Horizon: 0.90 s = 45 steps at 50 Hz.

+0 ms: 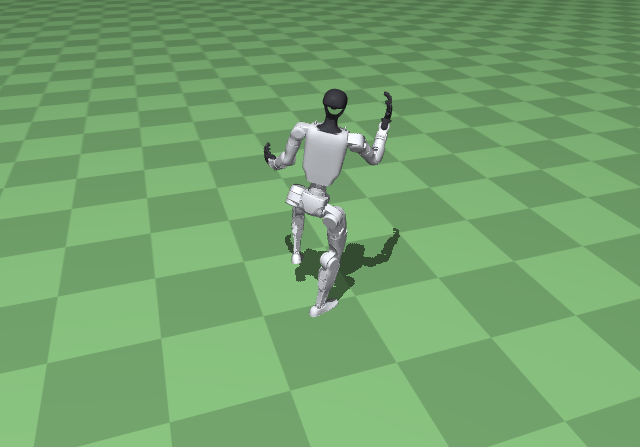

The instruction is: Kungfu

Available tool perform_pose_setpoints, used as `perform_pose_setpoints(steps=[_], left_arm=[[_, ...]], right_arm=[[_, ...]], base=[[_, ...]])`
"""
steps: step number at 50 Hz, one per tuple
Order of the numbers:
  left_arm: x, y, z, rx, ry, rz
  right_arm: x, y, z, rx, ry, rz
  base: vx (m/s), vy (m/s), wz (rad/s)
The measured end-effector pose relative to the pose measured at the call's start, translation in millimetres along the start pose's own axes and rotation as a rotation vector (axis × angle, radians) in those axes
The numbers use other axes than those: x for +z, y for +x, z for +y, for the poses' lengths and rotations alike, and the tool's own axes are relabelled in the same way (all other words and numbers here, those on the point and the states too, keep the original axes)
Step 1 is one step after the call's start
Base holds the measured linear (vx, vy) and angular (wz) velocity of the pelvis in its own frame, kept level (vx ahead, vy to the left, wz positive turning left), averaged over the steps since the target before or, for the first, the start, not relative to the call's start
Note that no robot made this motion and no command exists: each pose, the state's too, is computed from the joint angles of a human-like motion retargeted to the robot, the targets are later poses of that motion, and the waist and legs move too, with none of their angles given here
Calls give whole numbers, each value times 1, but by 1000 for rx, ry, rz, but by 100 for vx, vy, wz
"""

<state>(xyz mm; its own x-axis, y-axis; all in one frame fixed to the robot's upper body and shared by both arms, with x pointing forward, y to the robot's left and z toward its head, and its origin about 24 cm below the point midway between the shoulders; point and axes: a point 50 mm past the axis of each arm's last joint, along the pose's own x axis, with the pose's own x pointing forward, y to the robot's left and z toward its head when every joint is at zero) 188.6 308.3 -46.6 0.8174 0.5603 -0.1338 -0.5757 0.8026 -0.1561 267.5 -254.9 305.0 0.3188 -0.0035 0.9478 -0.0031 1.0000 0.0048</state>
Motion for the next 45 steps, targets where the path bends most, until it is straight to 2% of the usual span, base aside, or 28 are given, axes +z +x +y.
perform_pose_setpoints(steps=[5, 13, 20, 23, 27, 32, 37, 41, 45], left_arm=[[58, 37, -12, 10, -90, -201], [179, 90, -58, -111, -141, -477], [265, 105, -79, -144, -65, -646], [276, 107, -89, -151, -104, -680], [292, 104, -99, -133, -167, -758], [319, 101, -112, -173, -132, -812], [325, 99, -136, -241, -91, -800], [293, 105, -151, -277, -19, -697], [217, 108, -162, -352, 37, -458]], right_arm=[[-64, -23, 23, 92, 196, 281], [-130, -29, 66, 180, 203, 529], [-144, -9, 98, 216, 278, 602], [-138, 2, 109, 249, 229, 543], [-134, 8, 103, 162, 231, 503], [-131, 13, 100, 98, 295, 475], [-132, 4, 85, 57, 252, 495], [-135, -26, 74, 137, 133, 535], [-145, -94, 53, 222, -80, 705]], base=[[51, 3, 125], [75, -6, 131], [98, -14, 118], [64, -19, 128], [62, -28, 85], [52, -19, 99], [53, -11, 100], [50, 13, 118], [43, 22, 124]])
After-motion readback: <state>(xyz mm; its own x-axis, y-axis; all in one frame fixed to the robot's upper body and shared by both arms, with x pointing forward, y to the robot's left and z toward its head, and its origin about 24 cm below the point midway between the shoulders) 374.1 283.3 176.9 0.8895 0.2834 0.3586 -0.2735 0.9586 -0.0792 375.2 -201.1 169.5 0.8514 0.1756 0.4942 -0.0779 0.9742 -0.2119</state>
